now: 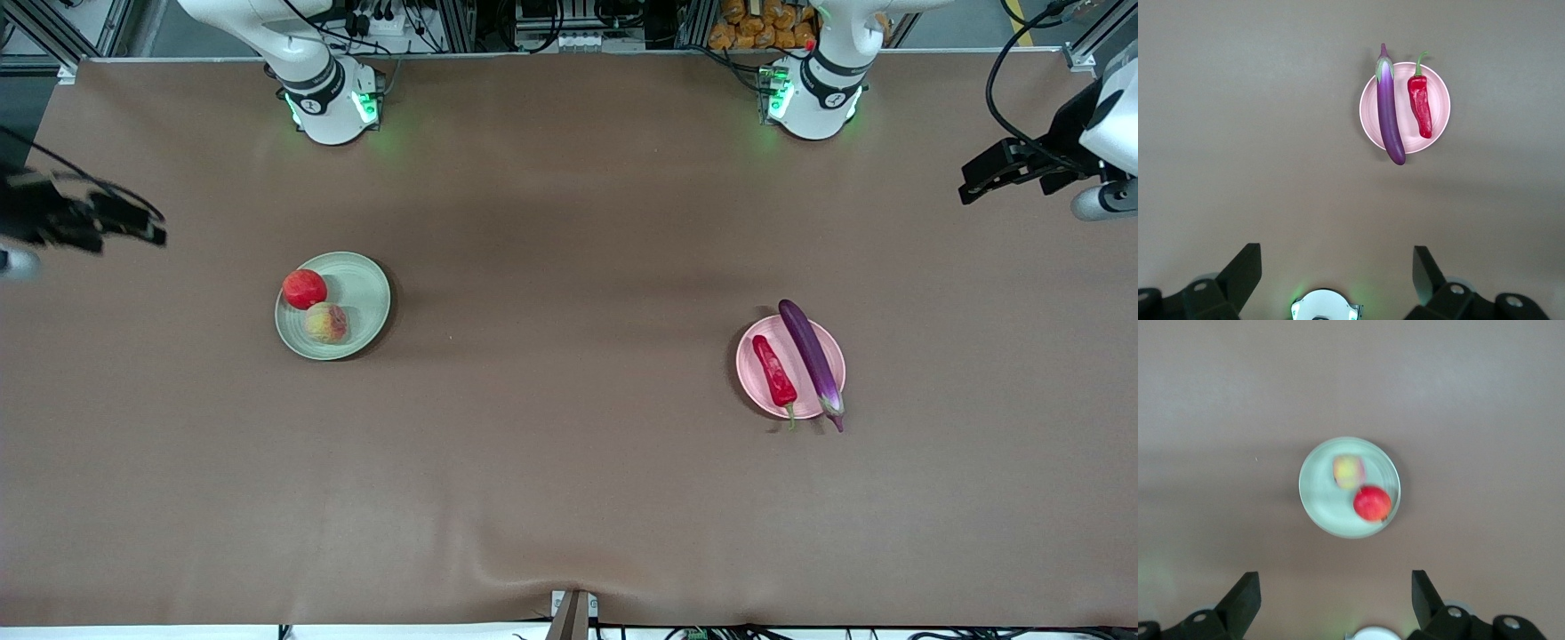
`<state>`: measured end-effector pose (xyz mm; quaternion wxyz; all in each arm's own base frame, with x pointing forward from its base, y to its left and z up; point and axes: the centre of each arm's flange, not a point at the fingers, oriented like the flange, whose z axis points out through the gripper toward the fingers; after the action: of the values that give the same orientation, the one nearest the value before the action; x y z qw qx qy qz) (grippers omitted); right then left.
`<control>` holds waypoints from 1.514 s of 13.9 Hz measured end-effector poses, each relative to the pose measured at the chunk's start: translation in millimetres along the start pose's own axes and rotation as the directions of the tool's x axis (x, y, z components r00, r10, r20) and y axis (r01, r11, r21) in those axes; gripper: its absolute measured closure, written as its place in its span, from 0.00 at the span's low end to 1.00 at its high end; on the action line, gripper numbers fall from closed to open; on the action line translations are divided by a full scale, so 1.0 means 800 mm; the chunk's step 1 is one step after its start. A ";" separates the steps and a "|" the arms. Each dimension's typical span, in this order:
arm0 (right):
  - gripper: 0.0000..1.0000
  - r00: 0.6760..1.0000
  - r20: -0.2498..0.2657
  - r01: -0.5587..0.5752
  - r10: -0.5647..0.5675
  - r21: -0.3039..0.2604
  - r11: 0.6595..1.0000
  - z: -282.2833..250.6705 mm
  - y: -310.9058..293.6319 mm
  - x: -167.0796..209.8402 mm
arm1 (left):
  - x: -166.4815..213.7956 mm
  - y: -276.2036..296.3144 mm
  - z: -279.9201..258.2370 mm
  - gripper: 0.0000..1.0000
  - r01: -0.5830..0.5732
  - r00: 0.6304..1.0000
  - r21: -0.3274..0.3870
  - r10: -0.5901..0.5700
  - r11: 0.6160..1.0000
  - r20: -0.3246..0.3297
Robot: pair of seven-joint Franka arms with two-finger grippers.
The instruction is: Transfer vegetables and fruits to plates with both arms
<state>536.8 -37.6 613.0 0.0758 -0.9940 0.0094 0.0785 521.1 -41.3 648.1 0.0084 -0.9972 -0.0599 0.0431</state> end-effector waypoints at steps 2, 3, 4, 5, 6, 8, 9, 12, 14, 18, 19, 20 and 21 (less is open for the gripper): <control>0.00 1.000 0.013 -0.027 0.028 -0.055 0.998 -0.022 -0.011 -0.018 | 0.000 -0.001 0.000 0.00 0.001 1.000 0.000 -0.001 1.000 0.002; 0.00 0.999 0.007 -0.032 0.033 -0.070 0.997 -0.027 -0.014 -0.020 | -0.001 0.000 0.000 0.00 0.000 1.000 0.000 0.000 1.000 0.003; 0.00 0.999 0.006 -0.037 0.037 -0.084 0.996 -0.028 -0.012 -0.020 | -0.002 0.000 0.001 0.00 -0.001 1.000 0.000 0.001 1.000 0.004; 0.00 0.999 0.006 -0.043 0.044 -0.106 0.993 -0.028 -0.008 -0.020 | -0.003 0.001 0.003 0.00 -0.001 1.000 0.001 0.001 1.000 0.009; 0.00 0.999 0.005 -0.048 0.049 -0.123 0.991 -0.029 -0.005 -0.020 | -0.004 0.001 0.005 0.00 -0.002 1.000 0.002 0.002 1.000 0.013; 0.00 0.999 0.002 -0.049 0.050 -0.131 0.990 -0.029 -0.001 -0.020 | -0.007 0.004 0.008 0.00 -0.007 1.000 0.003 0.007 1.000 0.015; 0.00 0.999 0.001 -0.044 0.044 -0.133 0.990 -0.030 -0.001 -0.020 | -0.007 0.006 0.007 0.00 -0.010 1.000 0.003 0.010 1.000 0.012; 0.00 0.999 -0.005 -0.035 0.035 -0.134 0.990 -0.031 0.000 -0.019 | -0.007 0.009 0.005 0.00 -0.014 1.000 0.002 0.014 1.000 0.003; 0.00 0.999 -0.016 -0.033 0.031 -0.135 0.990 -0.032 -0.001 -0.017 | -0.006 0.010 0.000 0.00 -0.014 1.000 -0.001 0.014 1.000 -0.010; 0.00 1.000 -0.025 -0.014 0.010 -0.136 0.991 -0.033 -0.002 -0.016 | -0.001 0.010 -0.010 0.00 -0.015 0.999 -0.006 0.015 1.000 -0.029; 0.00 1.000 -0.027 -0.010 0.006 -0.136 0.991 -0.033 -0.002 -0.015 | -0.001 0.011 -0.010 0.00 -0.015 0.999 -0.006 0.015 1.000 -0.029; 0.00 1.000 -0.028 -0.006 0.002 -0.136 0.991 -0.033 -0.002 -0.015 | 0.000 0.011 -0.010 0.00 -0.015 0.999 -0.006 0.015 1.000 -0.029; 0.00 1.000 -0.028 -0.003 -0.001 -0.136 0.991 -0.033 -0.002 -0.015 | 0.000 0.011 -0.010 0.00 -0.016 0.999 -0.006 0.016 1.000 -0.028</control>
<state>529.1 -39.6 640.9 0.0074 -0.9978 0.0058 0.0652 522.7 -50.3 655.5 0.0059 -0.9982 -0.0521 0.0288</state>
